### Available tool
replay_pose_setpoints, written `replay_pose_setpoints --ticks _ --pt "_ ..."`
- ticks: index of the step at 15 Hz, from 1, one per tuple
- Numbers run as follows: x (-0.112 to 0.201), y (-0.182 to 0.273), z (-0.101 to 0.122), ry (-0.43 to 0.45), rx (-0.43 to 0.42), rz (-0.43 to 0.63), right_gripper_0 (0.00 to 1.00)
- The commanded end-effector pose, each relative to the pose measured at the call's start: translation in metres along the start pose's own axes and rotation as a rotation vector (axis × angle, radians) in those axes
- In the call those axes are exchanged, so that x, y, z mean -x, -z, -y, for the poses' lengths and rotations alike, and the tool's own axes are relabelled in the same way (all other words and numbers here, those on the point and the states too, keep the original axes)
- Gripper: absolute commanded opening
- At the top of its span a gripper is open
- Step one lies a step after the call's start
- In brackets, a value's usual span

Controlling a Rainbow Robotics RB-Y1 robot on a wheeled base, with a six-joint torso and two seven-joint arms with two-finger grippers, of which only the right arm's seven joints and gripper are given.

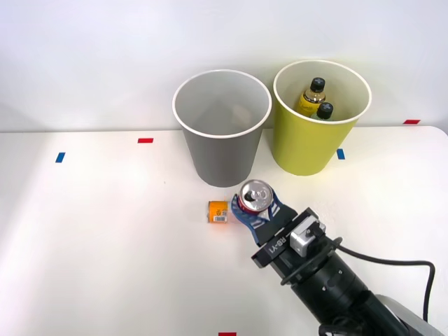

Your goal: Put cans in the gray bin, plastic bottles in the light green bin

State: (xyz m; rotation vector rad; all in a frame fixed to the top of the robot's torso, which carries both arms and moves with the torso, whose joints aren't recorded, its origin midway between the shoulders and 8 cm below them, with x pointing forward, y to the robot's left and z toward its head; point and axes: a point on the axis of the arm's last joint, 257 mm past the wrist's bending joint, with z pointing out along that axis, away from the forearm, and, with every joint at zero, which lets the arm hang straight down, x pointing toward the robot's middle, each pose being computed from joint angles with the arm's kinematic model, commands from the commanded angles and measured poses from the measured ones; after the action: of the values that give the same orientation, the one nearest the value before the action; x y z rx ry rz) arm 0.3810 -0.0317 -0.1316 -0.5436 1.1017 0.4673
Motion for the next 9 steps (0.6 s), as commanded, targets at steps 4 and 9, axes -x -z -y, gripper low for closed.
replay_pose_setpoints --ticks 4,9 --pt "0.096 -0.058 0.019 -0.107 -0.012 0.146 0.00" --pt "0.120 -0.112 0.048 -0.099 -0.035 0.112 0.00"
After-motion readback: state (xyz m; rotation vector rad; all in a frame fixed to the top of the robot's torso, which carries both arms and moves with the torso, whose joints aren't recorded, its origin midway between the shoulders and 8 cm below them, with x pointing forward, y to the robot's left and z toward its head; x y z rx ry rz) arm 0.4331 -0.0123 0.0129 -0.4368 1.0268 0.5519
